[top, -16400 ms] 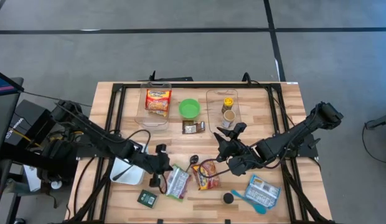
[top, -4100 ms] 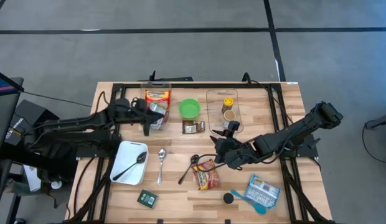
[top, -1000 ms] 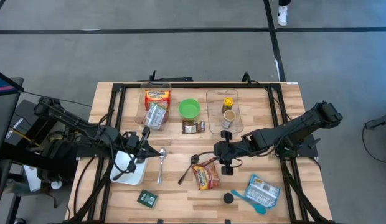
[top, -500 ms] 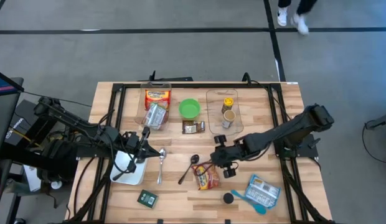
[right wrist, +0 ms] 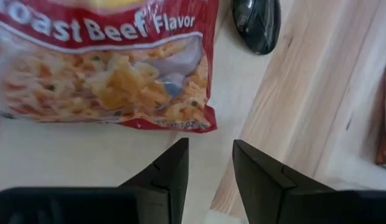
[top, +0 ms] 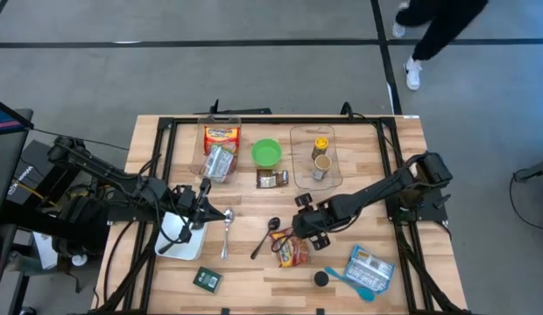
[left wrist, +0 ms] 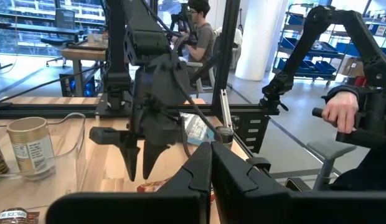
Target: Pick & Place Food Item
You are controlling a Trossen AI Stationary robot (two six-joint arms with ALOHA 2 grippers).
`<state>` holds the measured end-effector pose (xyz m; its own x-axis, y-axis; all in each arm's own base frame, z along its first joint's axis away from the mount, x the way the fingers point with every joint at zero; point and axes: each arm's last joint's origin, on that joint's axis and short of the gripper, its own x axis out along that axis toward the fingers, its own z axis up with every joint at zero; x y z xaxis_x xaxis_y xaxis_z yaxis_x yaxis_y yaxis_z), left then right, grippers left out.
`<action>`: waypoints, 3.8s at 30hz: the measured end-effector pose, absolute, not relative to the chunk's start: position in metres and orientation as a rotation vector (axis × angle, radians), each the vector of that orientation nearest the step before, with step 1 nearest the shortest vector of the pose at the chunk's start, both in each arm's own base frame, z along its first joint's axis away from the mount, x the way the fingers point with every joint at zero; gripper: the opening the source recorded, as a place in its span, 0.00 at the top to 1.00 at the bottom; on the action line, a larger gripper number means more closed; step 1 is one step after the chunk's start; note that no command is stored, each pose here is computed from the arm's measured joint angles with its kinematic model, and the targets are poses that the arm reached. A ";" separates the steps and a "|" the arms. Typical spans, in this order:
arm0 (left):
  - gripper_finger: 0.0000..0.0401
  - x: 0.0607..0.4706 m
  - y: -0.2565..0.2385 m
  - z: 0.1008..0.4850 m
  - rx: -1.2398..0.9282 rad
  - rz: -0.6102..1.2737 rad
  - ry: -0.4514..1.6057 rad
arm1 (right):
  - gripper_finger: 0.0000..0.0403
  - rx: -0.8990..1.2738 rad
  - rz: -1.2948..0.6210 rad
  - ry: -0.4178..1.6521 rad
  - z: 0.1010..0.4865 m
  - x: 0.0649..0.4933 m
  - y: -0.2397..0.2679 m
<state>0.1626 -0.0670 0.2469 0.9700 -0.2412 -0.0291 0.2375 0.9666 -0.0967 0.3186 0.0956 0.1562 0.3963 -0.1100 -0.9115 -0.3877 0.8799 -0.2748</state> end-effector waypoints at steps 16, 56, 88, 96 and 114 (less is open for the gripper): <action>1.00 0.163 -0.067 0.247 -0.092 -0.242 0.043 | 0.71 -0.431 0.112 1.143 0.157 0.321 0.096; 1.00 0.163 -0.067 0.247 -0.092 -0.242 0.044 | 0.60 -0.422 0.266 1.103 0.155 0.327 0.094; 1.00 0.163 -0.067 0.246 -0.091 -0.242 0.047 | 0.66 -0.408 0.282 1.151 0.132 0.333 0.093; 1.00 0.163 -0.067 0.246 -0.091 -0.242 0.047 | 0.81 -0.411 0.280 1.147 0.134 0.333 0.093; 1.00 0.163 -0.067 0.246 -0.091 -0.242 0.048 | 1.00 -0.415 0.267 1.142 0.140 0.331 0.095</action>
<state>0.1625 -0.0670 0.2461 0.9696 -0.2418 -0.0362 0.2375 0.9667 -0.0958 0.3313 0.0951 0.1403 0.3967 -0.0045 -0.9180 -0.4111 0.8933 -0.1820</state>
